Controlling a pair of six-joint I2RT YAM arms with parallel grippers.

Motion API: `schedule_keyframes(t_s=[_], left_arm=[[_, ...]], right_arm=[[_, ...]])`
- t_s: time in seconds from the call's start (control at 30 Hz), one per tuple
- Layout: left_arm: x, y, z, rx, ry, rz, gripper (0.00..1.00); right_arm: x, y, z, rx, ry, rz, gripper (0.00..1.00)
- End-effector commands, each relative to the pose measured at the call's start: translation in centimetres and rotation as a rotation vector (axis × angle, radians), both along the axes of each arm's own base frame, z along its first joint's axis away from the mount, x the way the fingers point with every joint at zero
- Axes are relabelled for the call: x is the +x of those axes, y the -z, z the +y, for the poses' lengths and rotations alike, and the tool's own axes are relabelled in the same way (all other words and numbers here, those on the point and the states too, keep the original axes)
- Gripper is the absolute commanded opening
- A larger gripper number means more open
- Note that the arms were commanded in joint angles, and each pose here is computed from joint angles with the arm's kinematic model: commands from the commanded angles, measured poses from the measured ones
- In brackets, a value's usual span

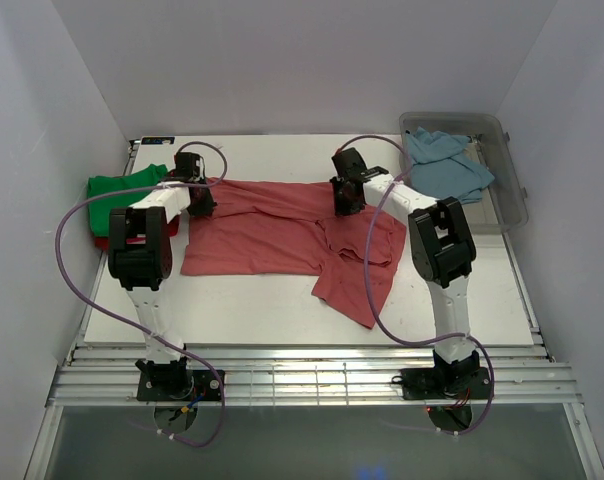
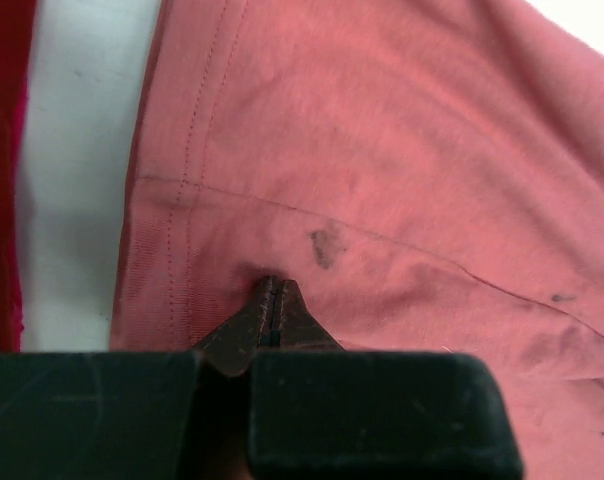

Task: Fold and stack the t-shirts
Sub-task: Fold the tshirt

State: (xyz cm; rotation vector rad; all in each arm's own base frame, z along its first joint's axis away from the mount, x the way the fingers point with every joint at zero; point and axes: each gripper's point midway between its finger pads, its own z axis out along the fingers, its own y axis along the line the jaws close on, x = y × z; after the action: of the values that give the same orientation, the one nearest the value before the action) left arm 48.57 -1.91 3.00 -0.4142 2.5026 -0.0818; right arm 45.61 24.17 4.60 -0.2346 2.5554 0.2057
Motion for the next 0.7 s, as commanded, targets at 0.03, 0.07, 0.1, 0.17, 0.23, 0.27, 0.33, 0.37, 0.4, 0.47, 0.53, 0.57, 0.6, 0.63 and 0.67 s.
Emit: schedule_keyframes(t_s=[0.03, 0.07, 0.1, 0.17, 0.23, 0.27, 0.33, 0.37, 0.4, 0.47, 0.53, 0.57, 0.6, 0.63, 0.67], left_arm=[[-0.9, -1.3, 0.5, 0.013, -0.022, -0.001, 0.00], [-1.1, -1.3, 0.7, 0.022, -0.030, 0.006, 0.00], [-1.3, -1.3, 0.9, 0.031, -0.038, 0.017, 0.00], [-2.0, -1.0, 1.5, 0.053, -0.054, 0.041, 0.00], [-2.8, -0.5, 2.3, 0.076, -0.074, 0.071, 0.00], [-3.0, -0.3, 2.6, 0.080, -0.084, 0.081, 0.00], [-3.7, 0.1, 3.1, 0.079, -0.099, 0.107, 0.00], [-4.3, 0.4, 4.6, 0.076, -0.136, 0.123, 0.00], [-4.6, 0.4, 5.4, 0.073, -0.156, 0.130, 0.00], [-5.3, 0.8, 5.9, 0.063, -0.173, 0.147, 0.00], [-5.7, 0.7, 6.4, 0.061, -0.184, 0.149, 0.00], [-6.0, 0.9, 6.5, 0.060, -0.188, 0.157, 0.00], [-6.1, 0.8, 6.6, 0.059, -0.188, 0.157, 0.00], [-6.2, 0.9, 6.6, 0.059, -0.188, 0.158, 0.00], [-6.3, 0.9, 6.5, 0.058, -0.186, 0.160, 0.00]], right_arm=[[0.6, 0.2, -1.8, -0.046, 0.040, 0.005, 0.27], [0.5, 0.6, -2.3, -0.057, 0.050, 0.019, 0.27], [0.5, 0.9, -2.8, -0.066, 0.059, 0.029, 0.27], [0.2, 1.8, -3.9, -0.082, 0.077, 0.060, 0.26], [-0.2, 2.5, -4.7, -0.091, 0.089, 0.079, 0.26], [-0.3, 2.7, -5.2, -0.091, 0.098, 0.088, 0.26], [-0.5, 3.0, -5.7, -0.090, 0.105, 0.101, 0.26], [-0.6, 3.3, -6.3, -0.094, 0.116, 0.109, 0.26], [-0.7, 3.6, -6.5, -0.094, 0.117, 0.119, 0.26], [-0.8, 3.9, -7.1, -0.091, 0.128, 0.133, 0.26], [-0.9, 4.4, -7.3, -0.087, 0.133, 0.151, 0.26], [-0.9, 4.5, -7.5, -0.083, 0.136, 0.157, 0.26], [-0.9, 4.8, -7.6, -0.086, 0.137, 0.166, 0.26], [-1.0, 5.0, -7.7, -0.089, 0.138, 0.173, 0.25], [-1.0, 5.1, -7.8, -0.086, 0.140, 0.177, 0.25]])
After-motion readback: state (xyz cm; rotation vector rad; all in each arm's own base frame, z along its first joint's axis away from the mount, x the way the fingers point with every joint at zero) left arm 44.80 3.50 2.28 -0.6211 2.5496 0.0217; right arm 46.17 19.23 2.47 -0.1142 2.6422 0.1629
